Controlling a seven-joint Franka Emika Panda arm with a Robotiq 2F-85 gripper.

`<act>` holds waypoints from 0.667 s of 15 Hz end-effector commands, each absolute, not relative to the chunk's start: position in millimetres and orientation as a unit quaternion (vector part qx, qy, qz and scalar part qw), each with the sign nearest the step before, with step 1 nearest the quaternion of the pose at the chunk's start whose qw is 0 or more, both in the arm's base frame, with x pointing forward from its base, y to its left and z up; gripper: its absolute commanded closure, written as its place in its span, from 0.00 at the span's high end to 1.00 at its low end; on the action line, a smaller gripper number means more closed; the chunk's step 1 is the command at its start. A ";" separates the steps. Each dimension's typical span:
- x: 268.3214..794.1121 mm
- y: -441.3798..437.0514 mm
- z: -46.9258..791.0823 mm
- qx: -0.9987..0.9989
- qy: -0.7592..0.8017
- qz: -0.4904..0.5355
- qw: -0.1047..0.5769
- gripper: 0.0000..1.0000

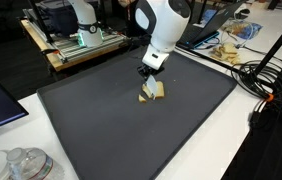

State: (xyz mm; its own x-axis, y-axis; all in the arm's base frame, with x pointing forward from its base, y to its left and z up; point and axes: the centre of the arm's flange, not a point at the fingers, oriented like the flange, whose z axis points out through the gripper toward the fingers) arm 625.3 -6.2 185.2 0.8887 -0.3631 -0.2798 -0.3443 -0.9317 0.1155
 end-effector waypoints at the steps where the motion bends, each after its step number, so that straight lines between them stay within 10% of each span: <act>1: 636.3 -17.5 131.0 0.972 -0.172 -0.149 0.051 0.01; 10: 637.3 -20.6 126.8 0.972 -0.174 -0.151 0.053 0.01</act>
